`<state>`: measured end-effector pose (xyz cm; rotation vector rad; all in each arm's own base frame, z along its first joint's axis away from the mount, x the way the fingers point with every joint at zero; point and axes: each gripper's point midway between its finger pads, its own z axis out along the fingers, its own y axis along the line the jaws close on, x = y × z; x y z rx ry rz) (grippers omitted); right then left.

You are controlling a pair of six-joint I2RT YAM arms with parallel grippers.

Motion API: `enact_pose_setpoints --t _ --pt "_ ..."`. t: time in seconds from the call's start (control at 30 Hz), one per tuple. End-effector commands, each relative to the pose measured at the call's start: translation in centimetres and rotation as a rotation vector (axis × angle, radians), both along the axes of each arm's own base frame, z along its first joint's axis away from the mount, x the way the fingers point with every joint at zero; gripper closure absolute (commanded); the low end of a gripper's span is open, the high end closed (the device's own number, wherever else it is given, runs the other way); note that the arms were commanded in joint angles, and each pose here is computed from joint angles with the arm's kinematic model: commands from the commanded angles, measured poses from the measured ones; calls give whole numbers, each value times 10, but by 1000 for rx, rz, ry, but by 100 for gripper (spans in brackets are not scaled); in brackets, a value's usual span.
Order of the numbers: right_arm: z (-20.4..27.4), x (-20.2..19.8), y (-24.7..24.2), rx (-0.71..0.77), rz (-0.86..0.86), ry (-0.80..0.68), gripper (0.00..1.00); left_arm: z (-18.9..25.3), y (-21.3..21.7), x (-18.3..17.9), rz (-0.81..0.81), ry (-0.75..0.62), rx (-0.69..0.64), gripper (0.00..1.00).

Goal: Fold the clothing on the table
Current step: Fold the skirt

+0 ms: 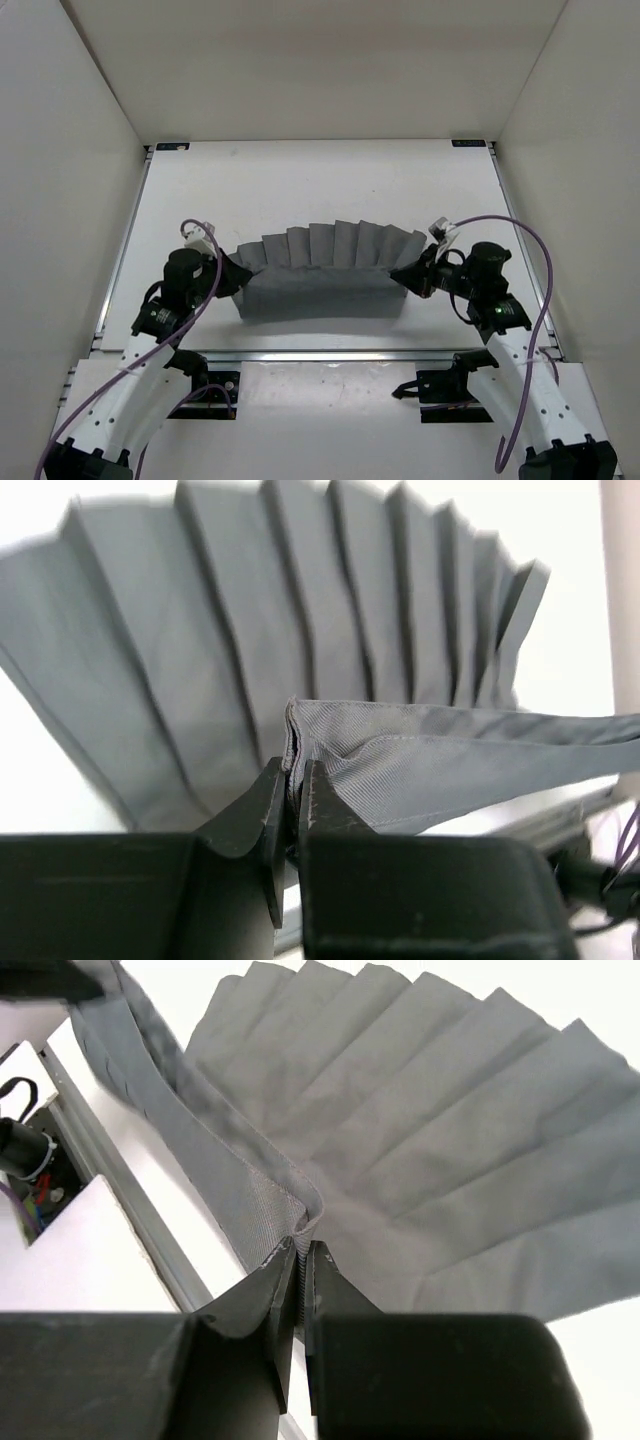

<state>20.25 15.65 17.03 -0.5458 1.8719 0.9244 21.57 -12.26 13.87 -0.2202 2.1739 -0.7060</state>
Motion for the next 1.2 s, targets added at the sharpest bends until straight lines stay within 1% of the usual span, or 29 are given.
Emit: enact_pose_setpoints --t 0.0,0.03,0.07,0.13,0.23,0.27,0.3,0.33,0.4,0.43,0.5,0.53,0.6,0.63,0.67,0.7,0.73,0.77,0.8,0.83,0.87,0.9,0.93,0.97,1.0,1.03,1.07,1.1,1.17 --pt "51 24 2 -1 13 -136 100 69 19 40 118 -203 39 100" --pt "57 34 2 -15 8 -144 99 81 22 48 133 -233 51 100" --pt "54 40 4 -24 14 -130 100 84 22 53 134 -242 58 100" --pt "62 61 4 -19 -8 -163 100 89 23 74 148 -262 73 100" --pt "52 93 2 -5 -45 -137 100 80 22 101 163 -242 79 100" --pt "42 105 0 -10 -67 -99 100 81 27 108 185 -242 77 100" --pt "32 118 -3 -13 -92 -68 100 73 23 119 176 -230 80 100" --pt "35 127 -7 -3 -106 -78 100 66 22 129 185 -217 88 100" --pt "16 148 -10 -12 -137 -20 100 57 26 148 205 -189 106 100" --pt "25 159 -13 -13 -155 -41 100 52 22 158 199 -178 117 100" --pt "2 179 -14 -53 -181 17 100 35 32 178 244 -141 162 100" --pt "6 190 -14 -57 -191 10 100 33 32 184 247 -144 163 100" --pt "-17 209 -15 -72 -221 87 100 21 36 196 260 -110 163 100" --pt "-9 219 -12 -68 -215 84 100 13 38 205 257 -91 168 100" --pt "-14 232 -12 -80 -228 112 99 9 31 214 239 -78 167 100" --pt "-34 239 -13 -111 -250 163 98 9 30 226 235 -78 166 89" --pt "-33 251 -11 -127 -252 158 94 8 30 230 225 -79 182 80" --pt "-25 262 -11 -155 -262 141 88 10 29 240 218 -90 190 58" --pt "-26 273 -13 -198 -304 156 83 14 27 246 207 -100 188 42" --pt "-32 281 -22 -237 -361 172 79 22 30 253 215 -129 179 38" --pt "-29 281 -19 -254 -371 192 67 28 29 255 201 -141 158 29" --pt "-29 281 -29 -286 -439 220 60 36 28 255 188 -149 141 24" --pt "-28 279 -36 -296 -496 244 55 42 31 255 196 -154 127 22" --pt "-21 275 -40 -282 -524 248 53 36 34 246 196 -115 125 21" --pt "-30 265 -47 -268 -566 310 52 31 36 234 204 -79 121 21" --pt "-19 258 -50 -240 -582 307 50 27 36 224 210 -50 116 21" --pt "-20 244 -55 -212 -606 345 49 20 36 204 217 -8 119 21" --pt "-35 228 -59 -214 -612 401 49 9 39 180 232 33 134 23" --pt "-32 203 -61 -180 -619 417 48 -8 35 143 233 90 160 24"
